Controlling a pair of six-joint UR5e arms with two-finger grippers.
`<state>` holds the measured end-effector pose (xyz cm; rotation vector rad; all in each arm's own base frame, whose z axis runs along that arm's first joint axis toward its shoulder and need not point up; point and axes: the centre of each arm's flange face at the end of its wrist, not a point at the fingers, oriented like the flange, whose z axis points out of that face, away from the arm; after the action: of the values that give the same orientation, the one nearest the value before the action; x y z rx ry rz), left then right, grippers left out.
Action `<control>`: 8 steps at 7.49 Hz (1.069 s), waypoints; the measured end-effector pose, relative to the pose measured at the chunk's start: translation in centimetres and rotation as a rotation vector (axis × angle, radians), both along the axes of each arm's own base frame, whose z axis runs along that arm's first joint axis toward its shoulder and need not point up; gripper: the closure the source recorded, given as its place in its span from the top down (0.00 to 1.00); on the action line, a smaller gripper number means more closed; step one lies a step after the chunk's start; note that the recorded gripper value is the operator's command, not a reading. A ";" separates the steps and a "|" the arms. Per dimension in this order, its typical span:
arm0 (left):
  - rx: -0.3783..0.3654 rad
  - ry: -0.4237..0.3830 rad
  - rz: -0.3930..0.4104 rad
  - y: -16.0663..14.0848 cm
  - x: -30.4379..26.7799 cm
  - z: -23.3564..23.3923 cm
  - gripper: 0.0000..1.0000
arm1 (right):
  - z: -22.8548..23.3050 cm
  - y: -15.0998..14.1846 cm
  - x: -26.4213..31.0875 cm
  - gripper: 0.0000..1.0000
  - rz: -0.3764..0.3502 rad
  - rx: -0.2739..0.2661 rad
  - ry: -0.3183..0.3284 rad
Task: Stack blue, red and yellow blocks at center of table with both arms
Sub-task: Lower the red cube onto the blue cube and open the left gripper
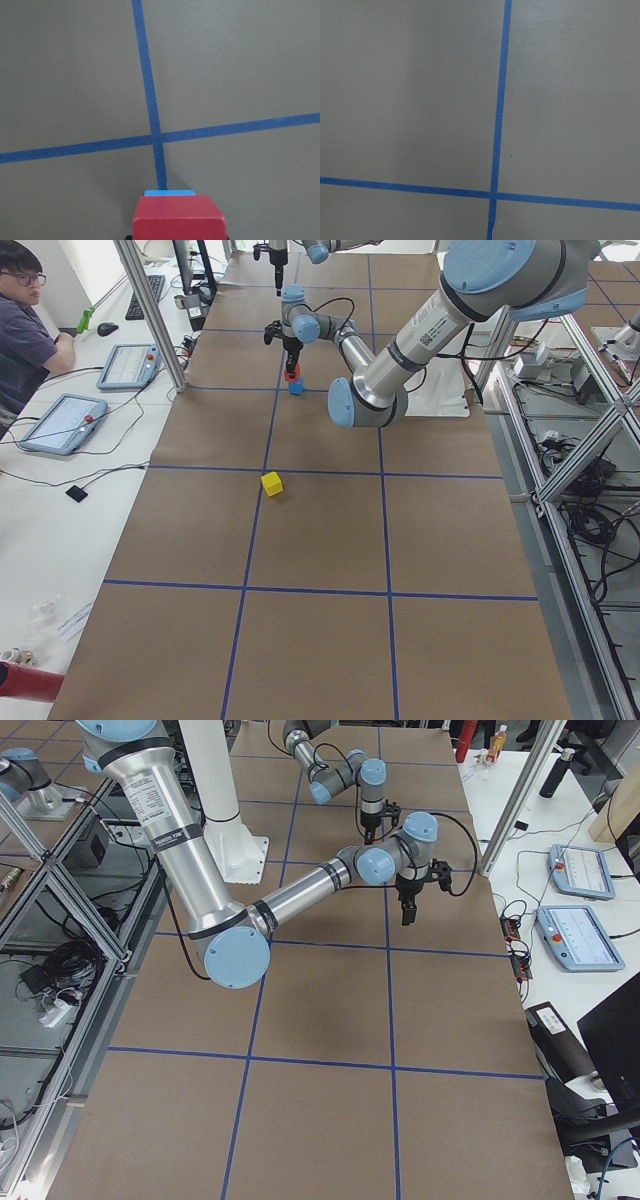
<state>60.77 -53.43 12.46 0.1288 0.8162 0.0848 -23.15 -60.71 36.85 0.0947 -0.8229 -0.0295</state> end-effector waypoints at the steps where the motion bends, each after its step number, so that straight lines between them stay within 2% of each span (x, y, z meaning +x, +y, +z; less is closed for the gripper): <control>1: -0.002 -0.002 -0.001 0.0 0.0 0.1 0.52 | 0.0 0.0 0.0 0.99 0.000 -0.001 0.000; 2: -0.003 -0.004 -0.001 0.0 0.0 0.1 0.58 | 0.1 0.0 0.0 0.99 0.000 -0.002 0.001; 3: -0.004 -0.005 -0.001 0.0 0.0 0.2 0.59 | 0.1 0.0 0.0 0.99 0.001 -0.002 0.001; 4: -0.004 -0.006 0.000 0.0 0.0 0.3 0.66 | 0.1 0.0 0.0 0.99 0.001 -0.002 0.002; 5: -0.004 -0.006 0.001 0.0 0.1 0.3 1.00 | 0.2 0.0 0.0 0.99 0.001 -0.003 0.002; 8: -0.005 -0.004 0.000 0.2 0.2 0.3 1.00 | 0.2 0.0 0.0 0.99 0.001 -0.003 0.002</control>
<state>60.95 -53.25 12.74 0.1239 0.8120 0.0830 -23.18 -60.70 37.01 0.0924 -0.8204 -0.0275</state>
